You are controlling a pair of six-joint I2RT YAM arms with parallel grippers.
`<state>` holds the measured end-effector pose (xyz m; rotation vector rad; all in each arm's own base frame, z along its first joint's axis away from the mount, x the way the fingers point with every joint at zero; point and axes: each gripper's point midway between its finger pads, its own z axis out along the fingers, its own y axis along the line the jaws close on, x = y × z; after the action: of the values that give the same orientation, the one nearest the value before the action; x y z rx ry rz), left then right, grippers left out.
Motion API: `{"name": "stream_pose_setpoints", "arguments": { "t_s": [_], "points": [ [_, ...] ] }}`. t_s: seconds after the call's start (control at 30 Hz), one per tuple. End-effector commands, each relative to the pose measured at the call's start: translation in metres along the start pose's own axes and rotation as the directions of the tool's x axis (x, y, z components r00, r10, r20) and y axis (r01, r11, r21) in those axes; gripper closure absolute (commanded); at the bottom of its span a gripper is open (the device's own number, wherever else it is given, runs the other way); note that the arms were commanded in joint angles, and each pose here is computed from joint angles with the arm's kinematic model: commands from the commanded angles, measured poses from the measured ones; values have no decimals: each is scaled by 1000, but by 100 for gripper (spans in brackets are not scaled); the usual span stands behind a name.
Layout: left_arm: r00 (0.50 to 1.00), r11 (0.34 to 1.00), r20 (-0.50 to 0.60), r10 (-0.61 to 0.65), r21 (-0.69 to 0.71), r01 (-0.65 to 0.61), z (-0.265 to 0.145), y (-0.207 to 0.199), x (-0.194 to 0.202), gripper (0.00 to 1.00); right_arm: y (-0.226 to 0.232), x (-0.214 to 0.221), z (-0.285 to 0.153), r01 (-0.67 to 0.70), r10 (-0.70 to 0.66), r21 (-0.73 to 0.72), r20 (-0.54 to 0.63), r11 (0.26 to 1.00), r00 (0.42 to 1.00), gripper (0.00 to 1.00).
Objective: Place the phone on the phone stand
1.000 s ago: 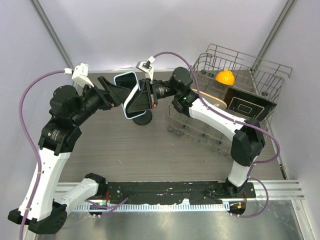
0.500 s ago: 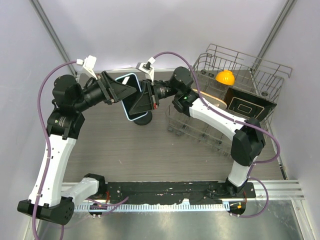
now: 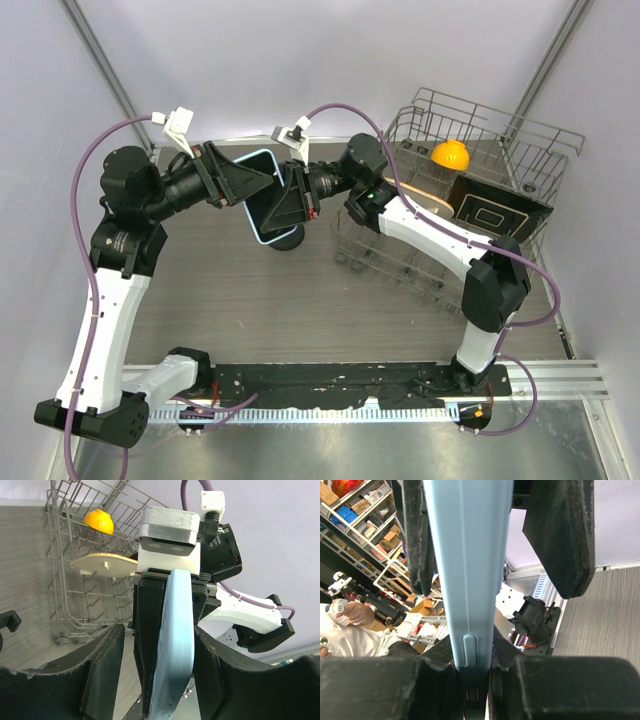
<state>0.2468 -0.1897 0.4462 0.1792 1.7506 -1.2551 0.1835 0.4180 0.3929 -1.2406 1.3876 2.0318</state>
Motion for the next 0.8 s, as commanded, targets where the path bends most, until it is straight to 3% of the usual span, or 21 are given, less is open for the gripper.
{"name": "stream_pose_setpoints", "arguments": {
  "t_s": [0.0,0.23,0.43,0.77],
  "points": [
    [998,998,43,55,24,-56,-7,-15,-13,44,25,-15,1,132,-131,-37,18,991,991,99],
    [996,997,47,72,16,-72,-7,-15,-16,48,25,-12,1,132,-132,-43,8,990,991,99],
    [995,997,61,74,10,-74,-7,-16,-20,34,24,-11,0,132,-132,-47,1,990,991,99],
    [996,998,66,59,19,-61,-2,-14,-22,38,23,-11,1,129,-130,-45,1,991,992,99]
  ]
}}
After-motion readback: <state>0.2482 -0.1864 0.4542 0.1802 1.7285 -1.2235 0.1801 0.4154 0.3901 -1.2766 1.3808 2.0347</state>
